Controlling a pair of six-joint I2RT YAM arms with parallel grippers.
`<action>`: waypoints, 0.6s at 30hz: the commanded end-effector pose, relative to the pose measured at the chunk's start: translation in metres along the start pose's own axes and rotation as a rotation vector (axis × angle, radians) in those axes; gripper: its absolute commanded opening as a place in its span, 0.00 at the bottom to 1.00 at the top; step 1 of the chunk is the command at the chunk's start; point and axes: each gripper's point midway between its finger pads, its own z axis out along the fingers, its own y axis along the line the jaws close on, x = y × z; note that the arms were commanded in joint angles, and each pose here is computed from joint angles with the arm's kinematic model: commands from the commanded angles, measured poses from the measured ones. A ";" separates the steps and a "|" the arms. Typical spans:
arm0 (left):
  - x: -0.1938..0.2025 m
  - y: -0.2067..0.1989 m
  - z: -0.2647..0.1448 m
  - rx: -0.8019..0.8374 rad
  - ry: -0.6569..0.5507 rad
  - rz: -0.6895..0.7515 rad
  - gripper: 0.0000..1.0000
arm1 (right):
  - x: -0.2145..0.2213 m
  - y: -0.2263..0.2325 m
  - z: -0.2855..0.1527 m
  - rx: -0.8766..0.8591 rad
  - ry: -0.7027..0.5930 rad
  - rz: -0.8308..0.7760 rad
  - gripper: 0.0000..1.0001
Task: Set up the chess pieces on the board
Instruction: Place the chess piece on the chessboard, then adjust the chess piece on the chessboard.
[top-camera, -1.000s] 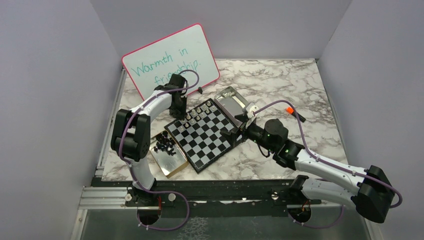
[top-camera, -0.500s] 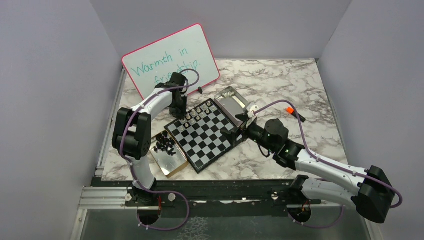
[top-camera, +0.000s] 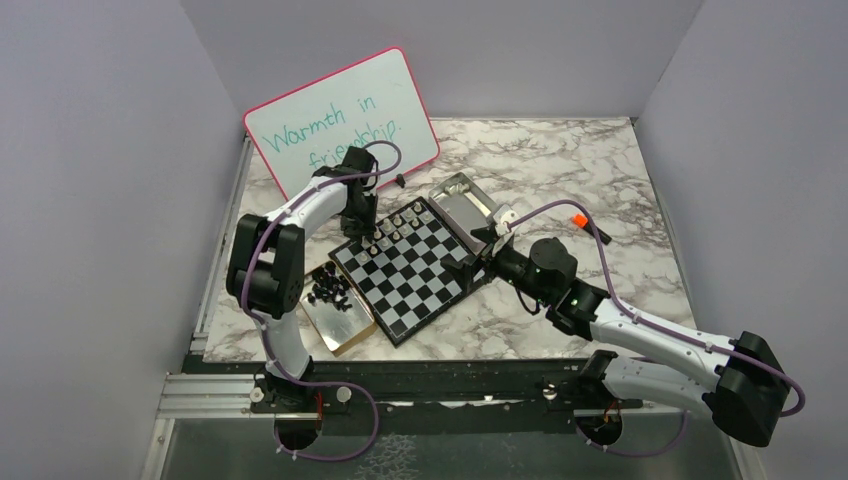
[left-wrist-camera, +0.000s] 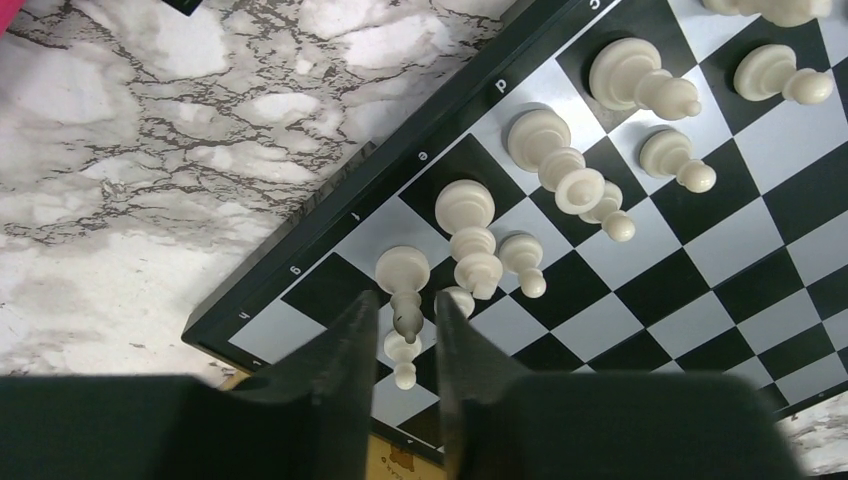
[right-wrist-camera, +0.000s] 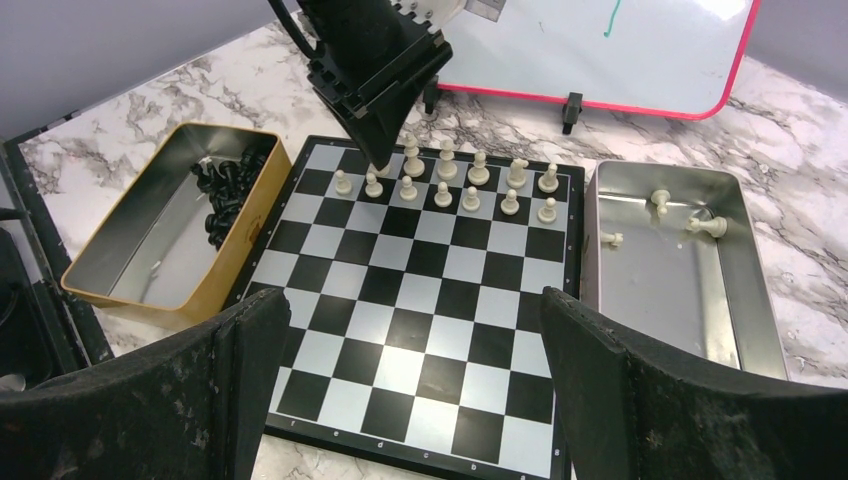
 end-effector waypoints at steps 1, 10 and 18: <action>-0.008 -0.007 -0.006 0.020 -0.018 0.016 0.32 | -0.004 0.000 -0.001 0.004 -0.014 -0.008 1.00; -0.016 -0.006 -0.013 0.009 -0.049 0.016 0.33 | -0.002 0.000 0.001 0.004 -0.016 -0.002 1.00; -0.012 -0.003 -0.010 -0.003 -0.040 0.015 0.28 | -0.002 -0.001 -0.003 0.013 -0.021 -0.002 1.00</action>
